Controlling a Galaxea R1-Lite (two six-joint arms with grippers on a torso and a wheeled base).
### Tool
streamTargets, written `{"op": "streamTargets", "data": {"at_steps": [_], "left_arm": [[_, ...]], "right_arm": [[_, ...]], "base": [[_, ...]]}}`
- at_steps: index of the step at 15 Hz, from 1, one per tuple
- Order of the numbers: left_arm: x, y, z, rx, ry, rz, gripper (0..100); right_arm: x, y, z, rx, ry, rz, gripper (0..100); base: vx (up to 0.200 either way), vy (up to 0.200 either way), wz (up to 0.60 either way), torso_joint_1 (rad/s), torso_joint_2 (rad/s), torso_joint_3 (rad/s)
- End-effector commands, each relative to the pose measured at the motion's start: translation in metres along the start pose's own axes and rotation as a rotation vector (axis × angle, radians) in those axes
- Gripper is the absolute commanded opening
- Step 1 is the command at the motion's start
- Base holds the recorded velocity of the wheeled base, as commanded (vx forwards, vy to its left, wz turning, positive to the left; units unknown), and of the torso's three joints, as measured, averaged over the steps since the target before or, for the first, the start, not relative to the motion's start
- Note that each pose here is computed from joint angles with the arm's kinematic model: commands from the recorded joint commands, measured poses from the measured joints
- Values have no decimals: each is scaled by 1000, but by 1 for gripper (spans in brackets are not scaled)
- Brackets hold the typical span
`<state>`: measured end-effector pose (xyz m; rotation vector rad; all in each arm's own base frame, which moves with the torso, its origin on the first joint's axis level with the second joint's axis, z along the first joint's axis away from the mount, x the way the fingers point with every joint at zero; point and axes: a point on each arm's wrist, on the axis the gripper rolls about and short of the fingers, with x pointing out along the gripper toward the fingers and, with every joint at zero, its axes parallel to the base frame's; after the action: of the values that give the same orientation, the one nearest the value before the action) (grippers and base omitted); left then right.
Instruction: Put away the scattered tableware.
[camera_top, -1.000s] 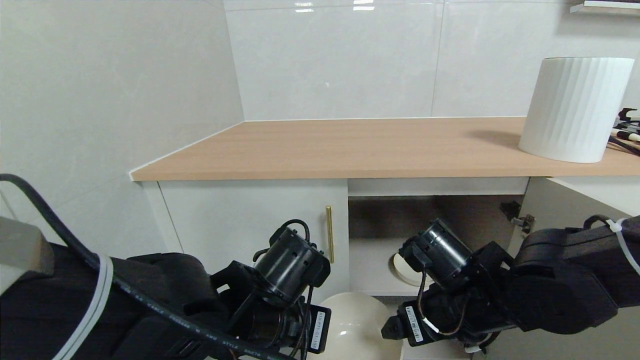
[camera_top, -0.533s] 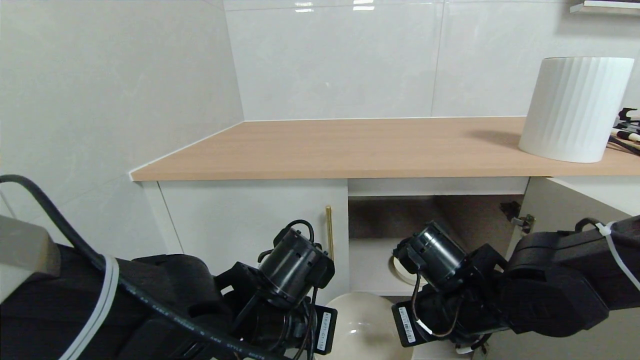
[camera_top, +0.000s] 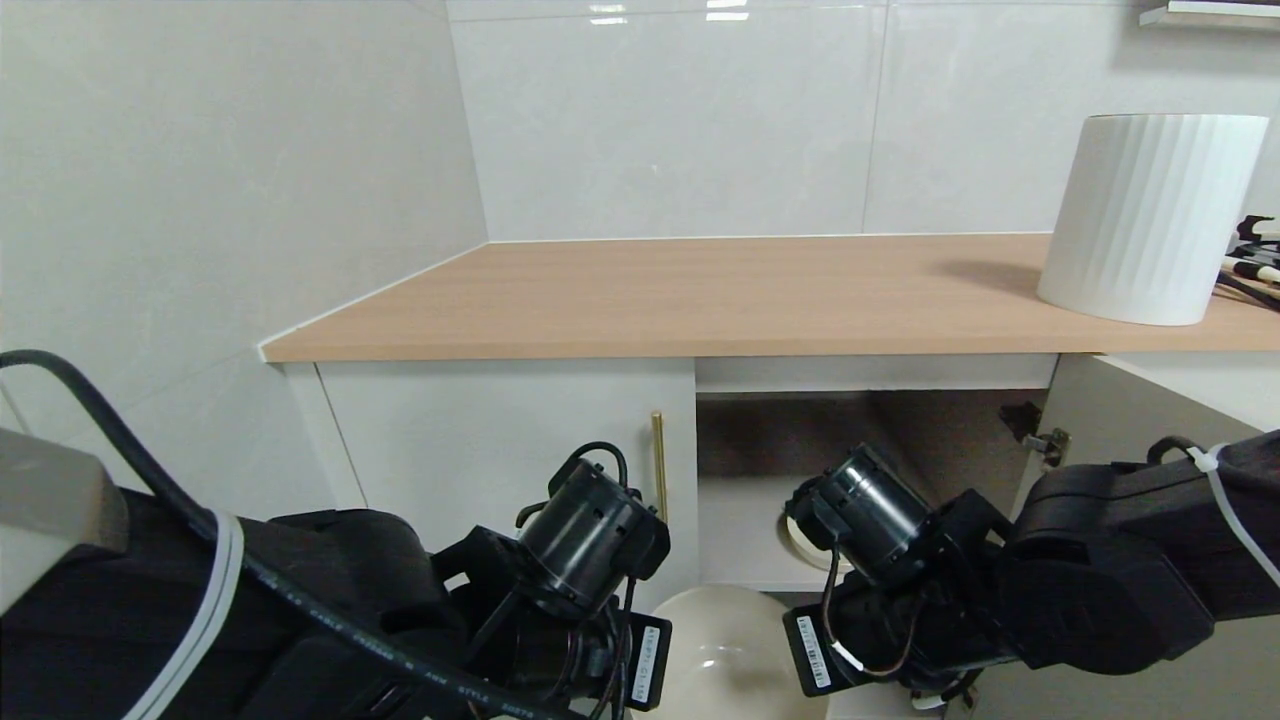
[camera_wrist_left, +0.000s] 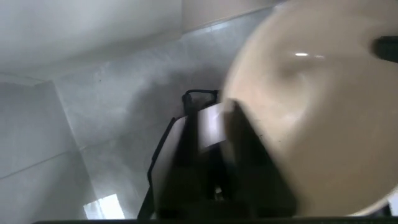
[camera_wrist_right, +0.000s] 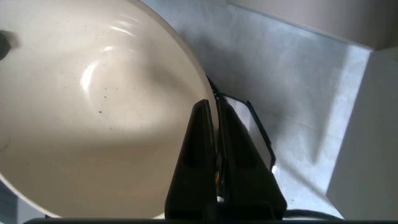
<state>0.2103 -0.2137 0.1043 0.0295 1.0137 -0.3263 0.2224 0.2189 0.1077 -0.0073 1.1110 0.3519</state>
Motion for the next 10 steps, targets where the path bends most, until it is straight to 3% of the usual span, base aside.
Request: {"op": "streamTargets", "data": {"at_steps": [1,8,10], "left_arm": [[0,0,0,0,0,2,100],[-2,0,1,-3,-10,2,100],[-6,2,7,-25,-58,-7,100]], "right_arm": [[1,0,0,-1,5,-4,0],[4,0,0,1,8,-11,0],[19,-6,2,15,6,-81,0]], "base": [[0,0,0,0,0,0],[0,0,0,0,0,0],[0,0,0,0,0,0]]}}
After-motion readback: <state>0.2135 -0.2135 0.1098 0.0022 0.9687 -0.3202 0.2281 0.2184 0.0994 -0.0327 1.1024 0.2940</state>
